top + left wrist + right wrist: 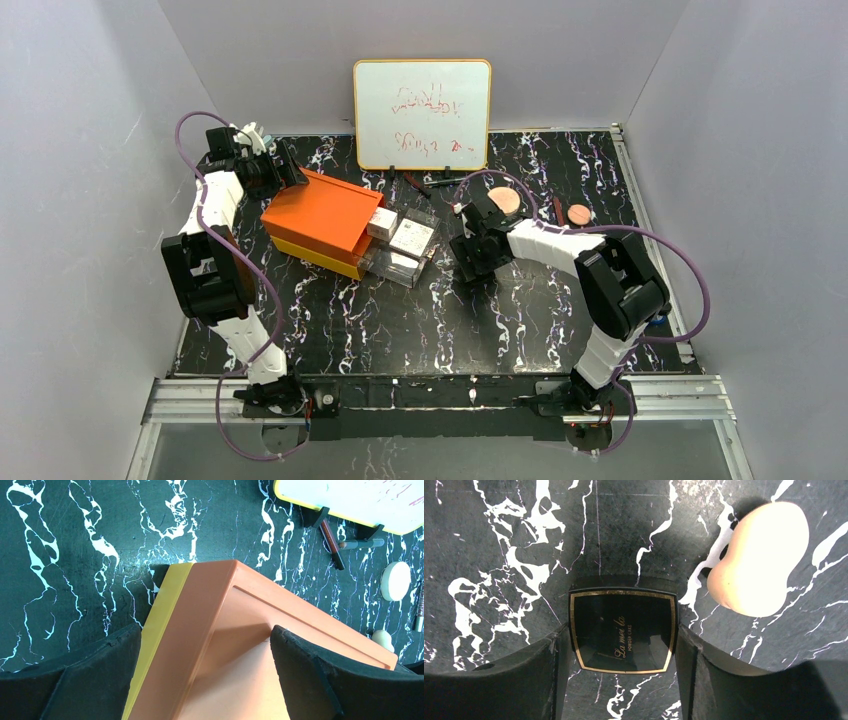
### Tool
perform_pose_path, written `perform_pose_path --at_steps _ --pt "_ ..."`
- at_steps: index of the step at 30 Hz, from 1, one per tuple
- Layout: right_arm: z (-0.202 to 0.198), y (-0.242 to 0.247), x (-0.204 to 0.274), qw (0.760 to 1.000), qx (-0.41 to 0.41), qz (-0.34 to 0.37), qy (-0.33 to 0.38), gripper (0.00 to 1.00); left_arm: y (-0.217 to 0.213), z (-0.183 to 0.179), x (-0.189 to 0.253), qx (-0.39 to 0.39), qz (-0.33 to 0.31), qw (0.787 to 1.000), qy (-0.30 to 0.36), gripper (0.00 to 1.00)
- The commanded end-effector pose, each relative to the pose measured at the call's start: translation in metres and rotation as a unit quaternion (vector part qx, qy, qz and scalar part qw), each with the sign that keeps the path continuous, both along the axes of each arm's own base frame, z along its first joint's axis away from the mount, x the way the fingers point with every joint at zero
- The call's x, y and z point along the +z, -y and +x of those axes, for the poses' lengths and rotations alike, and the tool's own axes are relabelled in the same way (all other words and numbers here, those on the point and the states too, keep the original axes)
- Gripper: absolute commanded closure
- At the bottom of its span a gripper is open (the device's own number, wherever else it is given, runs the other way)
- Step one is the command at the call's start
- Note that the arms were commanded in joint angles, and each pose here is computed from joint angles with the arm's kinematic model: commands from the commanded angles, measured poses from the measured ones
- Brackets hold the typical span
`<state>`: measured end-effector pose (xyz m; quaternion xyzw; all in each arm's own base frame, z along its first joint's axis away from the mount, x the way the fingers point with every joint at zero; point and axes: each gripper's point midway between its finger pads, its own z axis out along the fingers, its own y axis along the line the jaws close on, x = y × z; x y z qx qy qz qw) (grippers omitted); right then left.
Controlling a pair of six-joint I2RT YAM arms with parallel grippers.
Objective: Organize the makeup
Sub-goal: Pick up the makeup from the center of the board.
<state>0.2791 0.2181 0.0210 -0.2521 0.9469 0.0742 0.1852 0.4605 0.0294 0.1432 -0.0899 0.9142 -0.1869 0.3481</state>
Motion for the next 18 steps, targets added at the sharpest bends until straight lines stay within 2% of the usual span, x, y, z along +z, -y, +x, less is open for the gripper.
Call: perform_pose_path --at_steps 1,5,12,18 --pt "-0.027 0.010 -0.010 0.998 -0.012 -0.005 -0.057 0.45 -0.004 -0.030 -0.037 0.001 0.031 0.996 -0.084 0.03" --pt "-0.033 0.008 -0.011 0.997 -0.013 0.007 -0.073 0.59 -0.003 -0.031 -0.038 0.000 0.030 0.996 -0.085 0.03" --pt "-0.030 0.007 0.004 0.997 -0.025 0.013 -0.065 0.97 -0.002 -0.032 -0.035 0.000 0.028 0.996 -0.081 0.03" --pt "-0.012 0.008 0.044 0.999 -0.042 0.012 -0.016 0.99 -0.001 -0.032 -0.034 -0.001 0.024 0.997 -0.079 0.03"
